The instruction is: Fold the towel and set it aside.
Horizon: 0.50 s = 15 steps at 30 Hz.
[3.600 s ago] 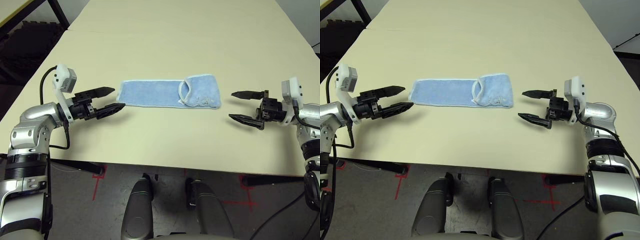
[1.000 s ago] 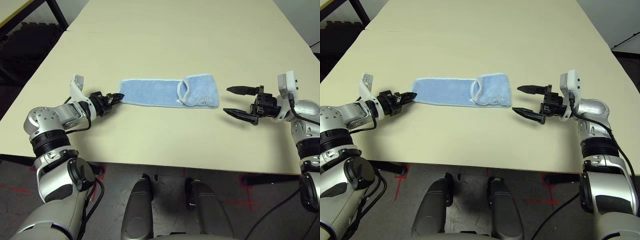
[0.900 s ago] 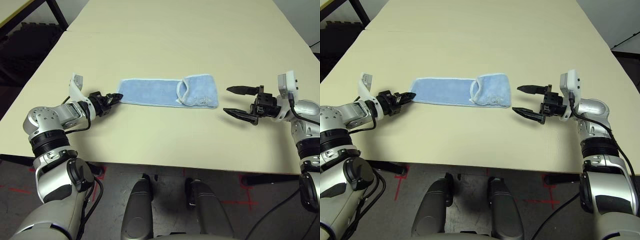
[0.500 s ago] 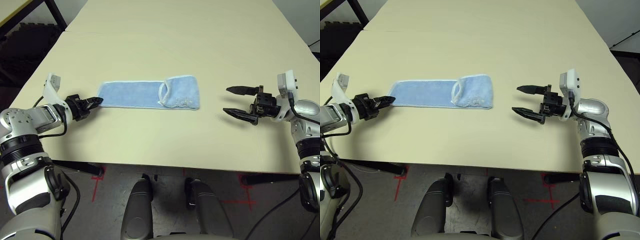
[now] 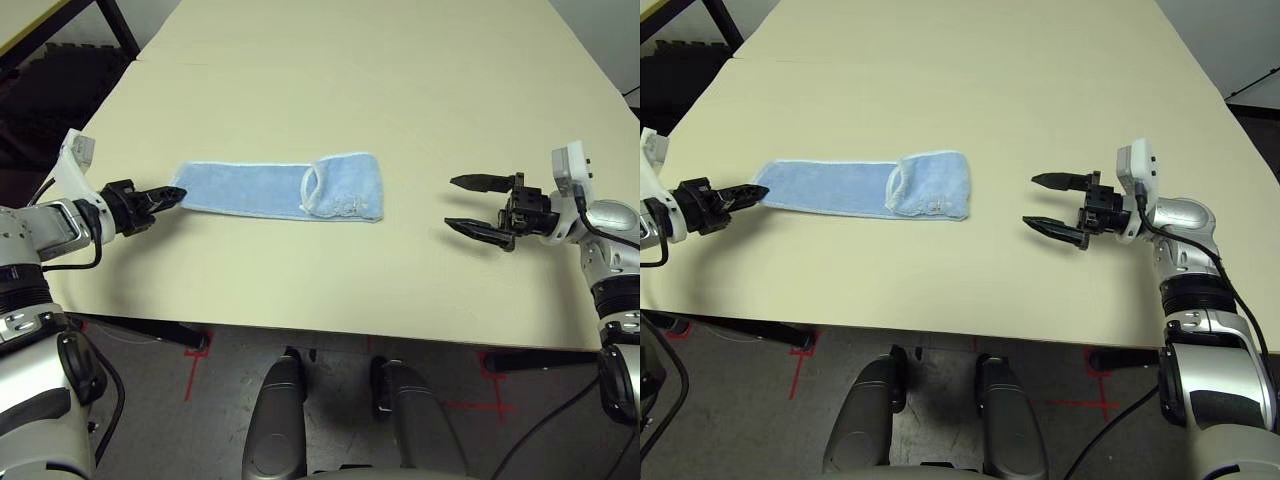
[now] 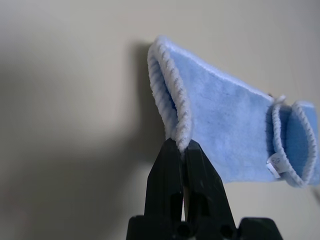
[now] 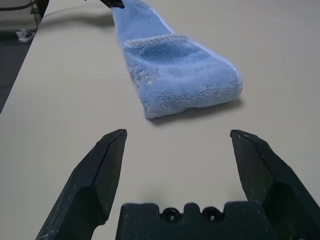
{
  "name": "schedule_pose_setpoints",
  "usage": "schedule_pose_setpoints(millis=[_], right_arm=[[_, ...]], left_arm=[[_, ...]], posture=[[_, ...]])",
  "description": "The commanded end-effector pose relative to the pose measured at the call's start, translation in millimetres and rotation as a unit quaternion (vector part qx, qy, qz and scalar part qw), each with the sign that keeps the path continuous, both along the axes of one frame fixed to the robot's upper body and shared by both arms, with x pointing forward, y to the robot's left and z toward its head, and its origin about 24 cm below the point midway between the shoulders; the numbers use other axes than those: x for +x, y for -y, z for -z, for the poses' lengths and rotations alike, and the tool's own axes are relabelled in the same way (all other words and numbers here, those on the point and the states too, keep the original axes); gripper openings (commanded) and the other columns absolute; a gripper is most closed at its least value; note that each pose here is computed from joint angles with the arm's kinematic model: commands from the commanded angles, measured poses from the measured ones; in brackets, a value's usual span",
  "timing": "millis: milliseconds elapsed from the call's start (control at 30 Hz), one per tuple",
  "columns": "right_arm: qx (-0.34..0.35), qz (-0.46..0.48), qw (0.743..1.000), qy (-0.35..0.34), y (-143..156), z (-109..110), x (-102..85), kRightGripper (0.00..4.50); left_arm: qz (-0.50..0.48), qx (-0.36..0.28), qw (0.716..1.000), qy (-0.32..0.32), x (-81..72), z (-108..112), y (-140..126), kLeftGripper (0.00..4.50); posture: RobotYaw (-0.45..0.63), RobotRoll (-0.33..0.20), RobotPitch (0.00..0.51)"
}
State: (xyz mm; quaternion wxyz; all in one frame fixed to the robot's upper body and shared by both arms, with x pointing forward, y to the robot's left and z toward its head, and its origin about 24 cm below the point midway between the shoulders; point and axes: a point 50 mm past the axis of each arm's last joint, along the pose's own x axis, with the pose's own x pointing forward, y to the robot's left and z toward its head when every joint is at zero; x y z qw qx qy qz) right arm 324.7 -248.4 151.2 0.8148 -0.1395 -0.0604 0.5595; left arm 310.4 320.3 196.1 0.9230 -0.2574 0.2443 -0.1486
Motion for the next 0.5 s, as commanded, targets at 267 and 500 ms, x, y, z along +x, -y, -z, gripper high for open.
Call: schedule_pose_setpoints(millis=[267,500], right_arm=[[-0.009,-0.013,1.000,-0.003,-5.6,1.5,1.4,4.50],[-0.010,-0.010,1.000,-0.001,-5.8,1.4,2.2,4.50]], left_arm=[[0.142,0.023,0.986,0.082,17.8,-50.3,53.5,0.02],[0.275,0.013,0.954,0.122,17.1,-73.2,121.4,0.02]], posture=[[0.09,0.000,0.208],[0.09,0.000,0.209]])
